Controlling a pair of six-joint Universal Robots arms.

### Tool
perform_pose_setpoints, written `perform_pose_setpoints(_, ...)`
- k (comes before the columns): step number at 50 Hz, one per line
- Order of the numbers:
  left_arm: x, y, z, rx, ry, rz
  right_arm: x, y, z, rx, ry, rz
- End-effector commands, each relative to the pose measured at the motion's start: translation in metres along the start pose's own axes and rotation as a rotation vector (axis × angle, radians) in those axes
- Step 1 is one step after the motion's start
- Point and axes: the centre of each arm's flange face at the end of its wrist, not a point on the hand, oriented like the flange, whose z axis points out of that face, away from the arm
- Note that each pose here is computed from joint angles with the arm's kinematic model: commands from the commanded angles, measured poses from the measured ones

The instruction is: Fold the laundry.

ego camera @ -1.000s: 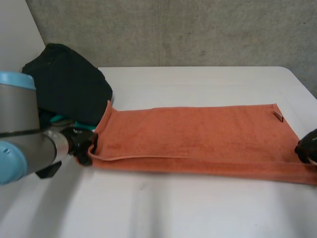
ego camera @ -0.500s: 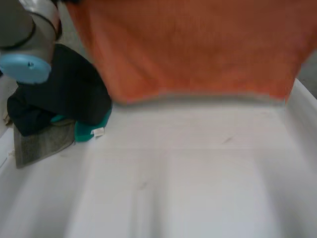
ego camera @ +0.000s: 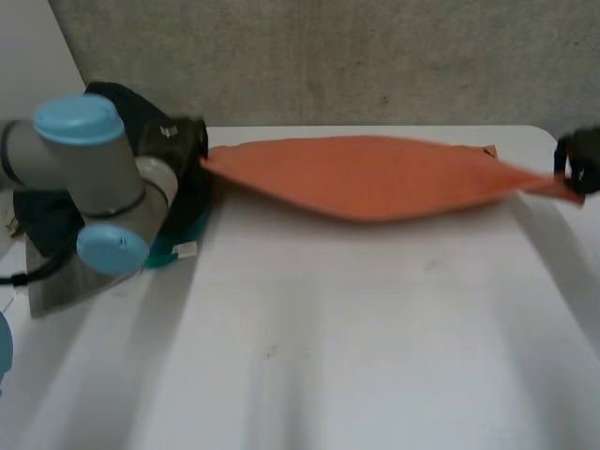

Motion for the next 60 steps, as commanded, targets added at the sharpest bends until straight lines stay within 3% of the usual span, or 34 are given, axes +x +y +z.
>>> perform_pose_setpoints(1, 0.011, 0.035, -0.049, -0.249, 0.069, 0.141, -0.007, 0.038, -0.041, -0.266, -0.096, -0.074)
perform_pose_setpoints(9, 0.017, 0.06, -0.139, -0.628, 0.181, 0.225, 0.001, 0.033, -0.115, -0.556, -0.348, -0.256)
perform_pose_setpoints(15, 0.02, 0.061, -0.151, -0.643, 0.219, 0.224, 0.001, 0.026, -0.124, -0.601, -0.405, -0.3)
perform_pose_setpoints(31, -0.01, 0.02, -0.043, -0.324, 0.024, 0.097, 0.003, 0.017, -0.012, -0.188, -0.095, -0.381)
perform_pose_setpoints(44, 0.007, 0.025, 0.038, -0.134, -0.073, 0.097, -0.01, 0.023, 0.084, 0.124, 0.13, -0.348)
perform_pose_setpoints(50, 0.004, 0.024, 0.052, -0.088, -0.113, 0.132, -0.015, 0.038, 0.108, 0.166, 0.144, -0.355)
perform_pose_setpoints(56, 0.029, 0.013, 0.053, -0.005, -0.001, 0.17, -0.037, 0.061, 0.119, 0.099, 0.102, -0.325)
perform_pose_setpoints(60, 0.035, 0.007, 0.047, -0.003, 0.001, 0.194, -0.031, 0.056, 0.111, 0.048, 0.088, -0.288)
